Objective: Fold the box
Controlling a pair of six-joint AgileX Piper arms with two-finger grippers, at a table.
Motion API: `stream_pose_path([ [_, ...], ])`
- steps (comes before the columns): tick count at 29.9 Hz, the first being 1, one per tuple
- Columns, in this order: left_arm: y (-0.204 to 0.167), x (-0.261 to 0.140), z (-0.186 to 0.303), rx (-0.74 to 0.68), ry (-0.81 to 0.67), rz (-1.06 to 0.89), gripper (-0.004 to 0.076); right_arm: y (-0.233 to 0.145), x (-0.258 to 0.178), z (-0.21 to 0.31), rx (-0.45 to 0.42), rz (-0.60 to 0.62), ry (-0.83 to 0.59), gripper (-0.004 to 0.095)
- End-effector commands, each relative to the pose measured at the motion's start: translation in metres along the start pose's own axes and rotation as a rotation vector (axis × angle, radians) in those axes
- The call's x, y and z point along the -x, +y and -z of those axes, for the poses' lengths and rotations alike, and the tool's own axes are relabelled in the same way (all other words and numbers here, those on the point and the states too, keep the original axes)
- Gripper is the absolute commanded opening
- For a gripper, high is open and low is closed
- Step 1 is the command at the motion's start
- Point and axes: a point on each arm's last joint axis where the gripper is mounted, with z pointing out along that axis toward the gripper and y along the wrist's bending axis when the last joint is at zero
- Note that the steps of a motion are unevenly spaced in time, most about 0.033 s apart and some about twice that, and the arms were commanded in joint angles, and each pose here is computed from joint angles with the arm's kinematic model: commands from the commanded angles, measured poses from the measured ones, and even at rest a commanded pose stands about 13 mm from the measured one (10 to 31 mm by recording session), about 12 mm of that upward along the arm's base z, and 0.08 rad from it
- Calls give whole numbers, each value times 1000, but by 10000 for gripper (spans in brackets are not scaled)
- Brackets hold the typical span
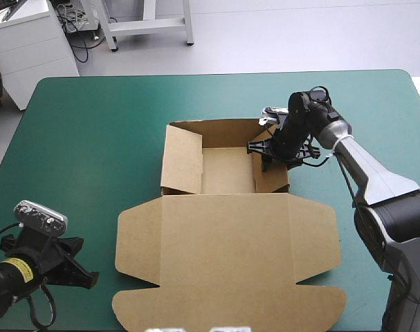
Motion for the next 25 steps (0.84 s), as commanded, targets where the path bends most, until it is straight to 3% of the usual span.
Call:
stream_pose_path([
  [1, 1, 6, 11, 2, -103, 5, -32, 5, -4, 29, 36, 19, -49, 84],
  [2, 1, 5, 11, 2, -105, -1, -32, 6, -4, 29, 36, 30, -51, -31],
  [9, 1, 4, 12, 2, -101, 0, -32, 8, -6, 40, 63, 55, -73, -8],
  [13, 1, 4, 12, 6, -101, -2, -32, -7, -2, 82, 67, 83, -198, -8],
  [17, 5, 2, 12, 46, -82, -20, -32, -48, -5, 146, 26, 54, -381, -8],
  [21, 9, 1, 12, 93, -73, -40, -32, -112, -23, 195, -69, -35, -510, -8],
  [25, 9, 2, 13, 93, -80, -41, -32, -180, -43, 222, -184, -193, -565, -8],
])
